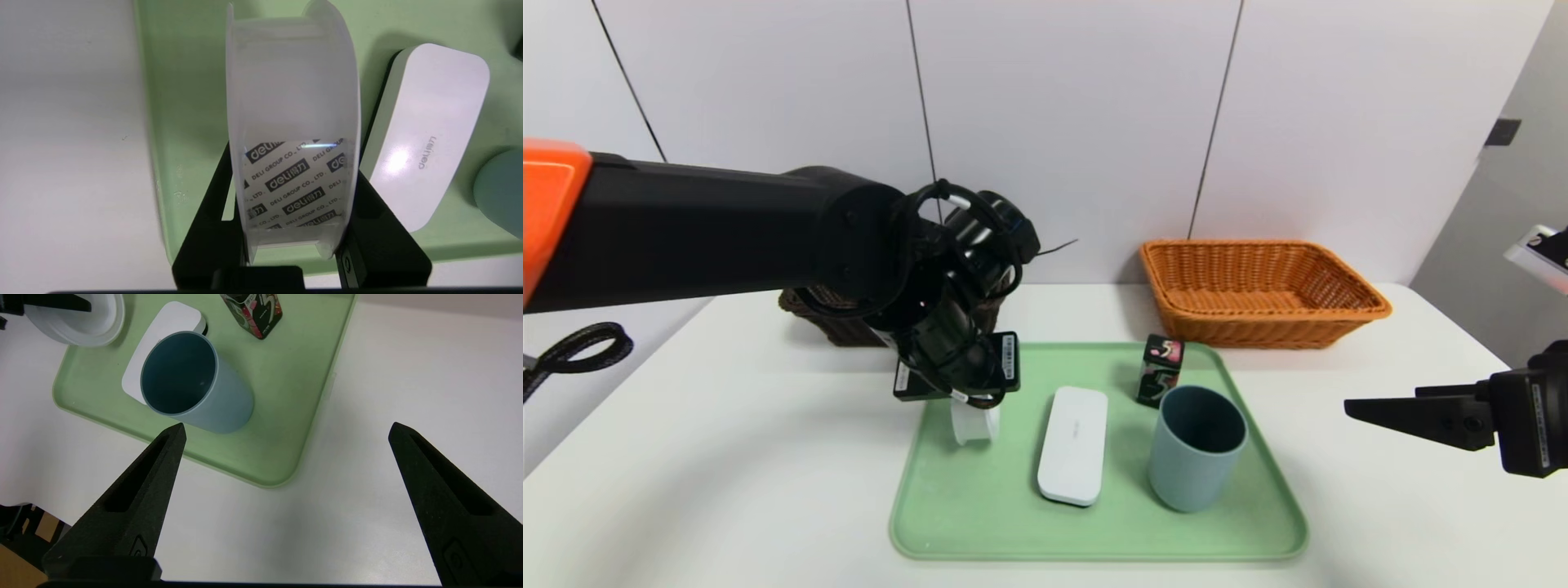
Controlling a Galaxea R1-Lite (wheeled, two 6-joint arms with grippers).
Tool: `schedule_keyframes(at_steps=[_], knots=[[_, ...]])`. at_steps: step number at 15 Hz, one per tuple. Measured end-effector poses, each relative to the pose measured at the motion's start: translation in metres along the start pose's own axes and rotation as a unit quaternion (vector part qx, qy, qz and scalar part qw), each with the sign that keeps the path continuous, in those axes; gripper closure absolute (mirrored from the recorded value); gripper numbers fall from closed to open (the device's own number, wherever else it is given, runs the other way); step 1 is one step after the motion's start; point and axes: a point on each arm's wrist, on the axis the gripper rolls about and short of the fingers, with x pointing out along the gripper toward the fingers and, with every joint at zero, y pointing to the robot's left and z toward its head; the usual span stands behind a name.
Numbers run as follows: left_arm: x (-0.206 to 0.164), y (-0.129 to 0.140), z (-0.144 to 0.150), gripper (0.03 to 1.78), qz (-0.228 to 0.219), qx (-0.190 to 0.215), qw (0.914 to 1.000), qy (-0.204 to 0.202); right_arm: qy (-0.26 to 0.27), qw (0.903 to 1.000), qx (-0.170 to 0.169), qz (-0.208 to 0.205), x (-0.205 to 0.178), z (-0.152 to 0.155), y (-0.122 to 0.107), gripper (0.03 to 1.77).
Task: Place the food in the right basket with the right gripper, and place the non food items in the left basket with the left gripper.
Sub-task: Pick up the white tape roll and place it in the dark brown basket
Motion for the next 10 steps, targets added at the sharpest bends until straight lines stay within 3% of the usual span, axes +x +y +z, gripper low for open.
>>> schedule_keyframes(at_steps=[5,10], knots=[[-0.045,0.009,0.0,1.24,-0.026,-0.001,0.9991,-0.032,0.003,1.0,0.001,0.0,0.001,-0.001,0.0,0.09],[-0.105,0.038,0.032,1.24,-0.05,0.039,0.988,-0.141,0.003,1.0,0.002,0.0,0.001,-0.001,-0.001,0.09]])
